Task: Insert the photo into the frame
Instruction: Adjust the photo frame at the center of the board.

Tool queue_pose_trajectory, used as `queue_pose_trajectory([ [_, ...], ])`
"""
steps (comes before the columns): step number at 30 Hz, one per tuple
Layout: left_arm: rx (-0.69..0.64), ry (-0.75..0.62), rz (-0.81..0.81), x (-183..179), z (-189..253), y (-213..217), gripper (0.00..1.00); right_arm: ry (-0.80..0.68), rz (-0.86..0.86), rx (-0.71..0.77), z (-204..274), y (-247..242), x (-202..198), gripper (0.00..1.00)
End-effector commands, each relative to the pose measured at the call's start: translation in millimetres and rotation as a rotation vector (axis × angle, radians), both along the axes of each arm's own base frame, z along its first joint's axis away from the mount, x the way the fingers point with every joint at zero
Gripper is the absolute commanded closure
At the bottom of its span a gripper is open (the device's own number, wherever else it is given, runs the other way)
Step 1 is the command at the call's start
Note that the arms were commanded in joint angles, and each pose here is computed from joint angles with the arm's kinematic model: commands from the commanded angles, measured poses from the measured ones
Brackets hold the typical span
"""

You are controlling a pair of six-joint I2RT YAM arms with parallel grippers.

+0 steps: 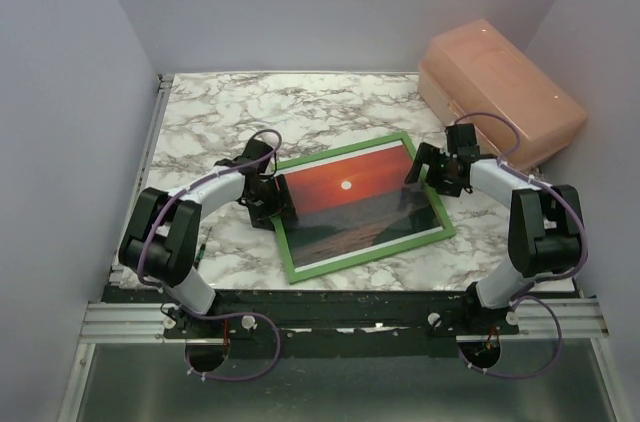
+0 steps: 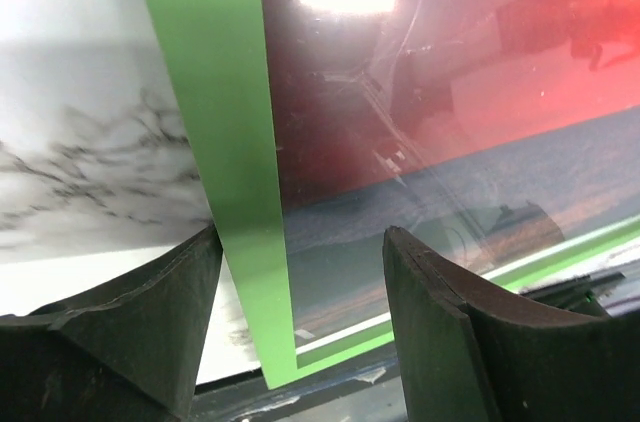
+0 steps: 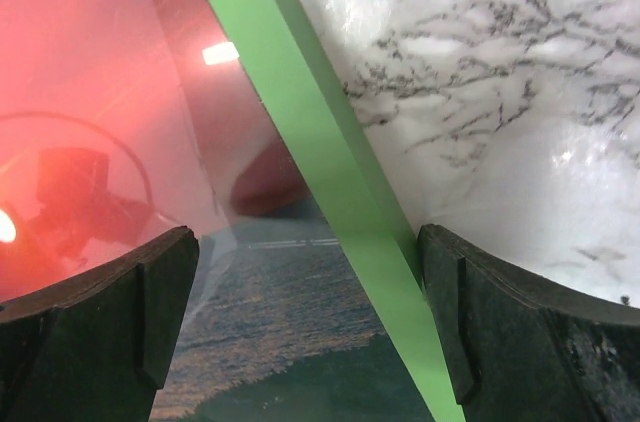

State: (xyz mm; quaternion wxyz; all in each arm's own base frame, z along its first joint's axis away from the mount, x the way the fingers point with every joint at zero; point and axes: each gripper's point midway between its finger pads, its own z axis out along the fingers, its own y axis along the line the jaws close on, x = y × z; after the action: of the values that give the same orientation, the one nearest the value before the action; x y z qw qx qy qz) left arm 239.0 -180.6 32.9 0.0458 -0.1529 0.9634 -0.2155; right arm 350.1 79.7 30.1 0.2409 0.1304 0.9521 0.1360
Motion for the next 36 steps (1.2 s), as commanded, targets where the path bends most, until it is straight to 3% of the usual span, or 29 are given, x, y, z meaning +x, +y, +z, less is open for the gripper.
queue_pose_trajectory([
  [1,0.031,-0.161,-0.034,56,6,-4,0.35,0.317,0.023,0.185,-31,35,-92,0.00],
  [16,0.030,-0.154,-0.053,71,5,-9,0.35,0.323,0.026,0.239,-9,38,-133,0.00],
  [26,0.038,-0.148,-0.049,61,-1,-4,0.32,0.290,-0.020,0.172,-11,27,-122,0.00],
  [29,0.079,-0.159,-0.037,61,5,4,0.25,0.275,-0.034,0.134,-8,21,-115,0.00],
  [34,0.244,-0.222,0.031,65,24,36,0.01,0.218,-0.076,0.062,4,8,-100,0.00],
  [36,0.294,-0.271,0.065,67,39,48,0.01,0.181,-0.090,0.038,13,3,-90,0.00],
])
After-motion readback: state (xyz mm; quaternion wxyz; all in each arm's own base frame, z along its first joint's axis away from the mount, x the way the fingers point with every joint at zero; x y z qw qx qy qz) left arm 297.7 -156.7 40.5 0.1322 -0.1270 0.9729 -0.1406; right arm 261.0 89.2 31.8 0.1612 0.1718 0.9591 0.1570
